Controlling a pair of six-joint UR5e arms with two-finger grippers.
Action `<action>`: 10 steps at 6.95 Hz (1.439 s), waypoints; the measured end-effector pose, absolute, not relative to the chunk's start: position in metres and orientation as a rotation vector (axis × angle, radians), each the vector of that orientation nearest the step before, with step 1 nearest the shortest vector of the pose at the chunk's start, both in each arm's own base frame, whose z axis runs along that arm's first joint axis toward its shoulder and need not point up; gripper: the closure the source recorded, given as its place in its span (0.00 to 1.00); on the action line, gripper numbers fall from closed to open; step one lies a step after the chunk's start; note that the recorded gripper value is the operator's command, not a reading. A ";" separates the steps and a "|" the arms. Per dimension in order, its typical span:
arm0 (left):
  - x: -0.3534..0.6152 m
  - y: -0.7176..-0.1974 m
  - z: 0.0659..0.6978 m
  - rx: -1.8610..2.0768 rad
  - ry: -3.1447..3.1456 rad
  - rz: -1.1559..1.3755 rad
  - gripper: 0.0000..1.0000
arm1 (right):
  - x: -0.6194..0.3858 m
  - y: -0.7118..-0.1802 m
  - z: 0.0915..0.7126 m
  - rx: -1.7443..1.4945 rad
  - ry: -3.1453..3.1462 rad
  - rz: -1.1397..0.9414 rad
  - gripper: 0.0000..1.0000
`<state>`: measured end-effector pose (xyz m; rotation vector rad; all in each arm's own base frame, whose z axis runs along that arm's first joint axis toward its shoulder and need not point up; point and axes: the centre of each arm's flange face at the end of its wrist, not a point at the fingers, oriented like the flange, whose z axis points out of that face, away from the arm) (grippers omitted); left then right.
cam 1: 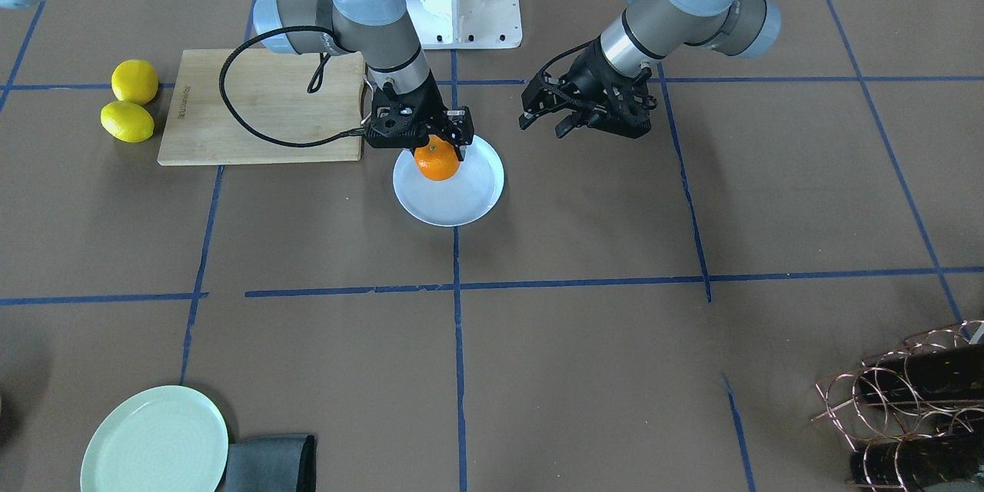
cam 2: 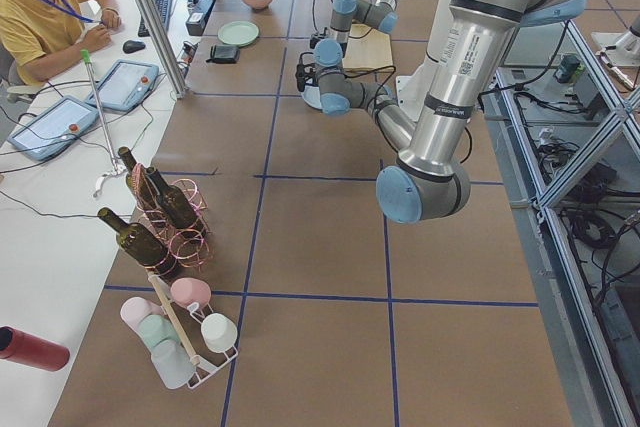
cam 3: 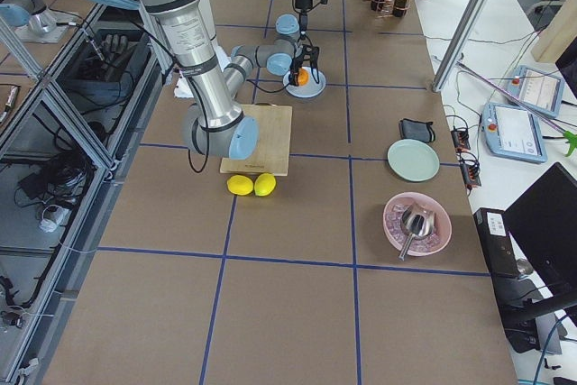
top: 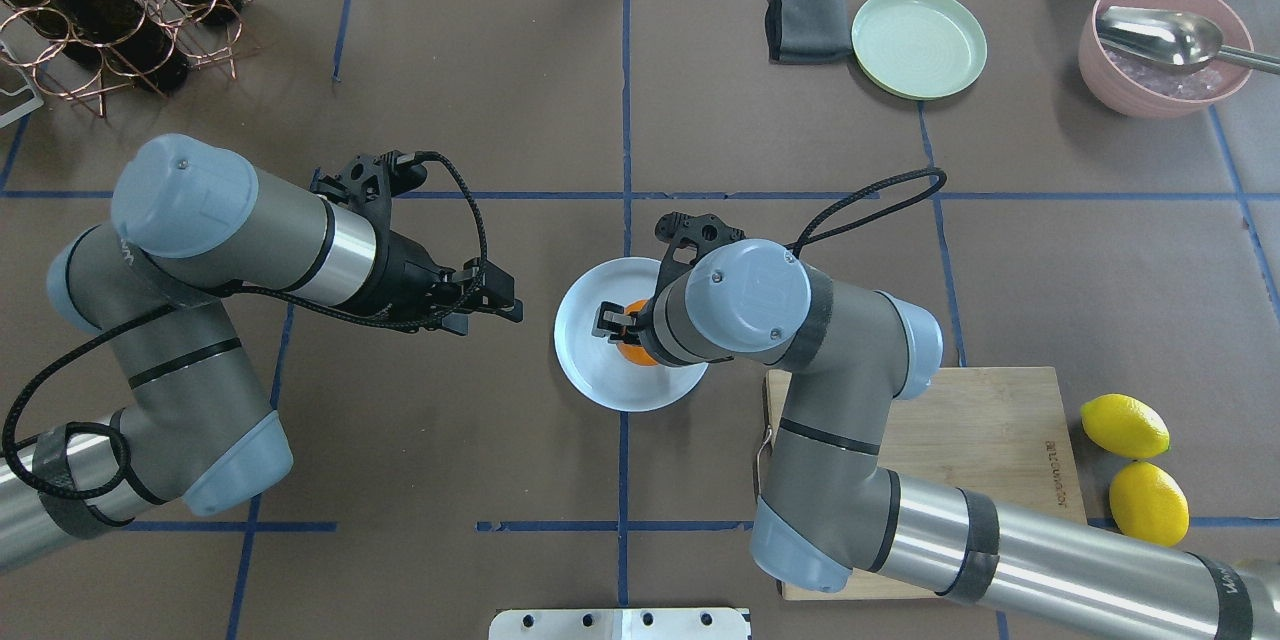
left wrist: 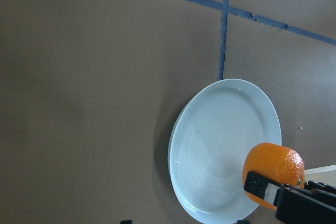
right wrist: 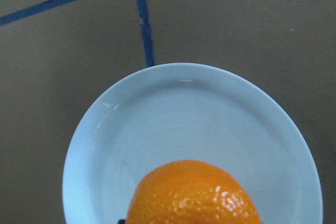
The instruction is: Pick orange to plate
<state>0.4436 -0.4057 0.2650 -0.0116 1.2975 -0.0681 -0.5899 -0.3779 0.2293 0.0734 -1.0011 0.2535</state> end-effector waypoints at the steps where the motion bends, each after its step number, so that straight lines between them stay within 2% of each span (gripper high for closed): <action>1: 0.444 -0.406 0.266 -0.013 1.296 -0.068 0.27 | -0.593 -0.381 0.231 0.085 -0.983 0.263 1.00; 3: 0.444 -0.406 0.267 -0.014 1.295 -0.069 0.27 | -0.601 -0.385 0.234 0.093 -0.964 0.266 1.00; 4: 0.444 -0.406 0.267 -0.014 1.294 -0.069 0.27 | -0.607 -0.388 0.233 0.093 -0.958 0.265 0.94; 5: 0.444 -0.406 0.267 -0.014 1.294 -0.069 0.27 | -0.613 -0.390 0.232 0.092 -0.953 0.265 0.01; 10: 0.443 -0.406 0.268 -0.012 1.293 -0.071 0.27 | -0.599 -0.389 0.215 0.136 -0.968 0.276 0.00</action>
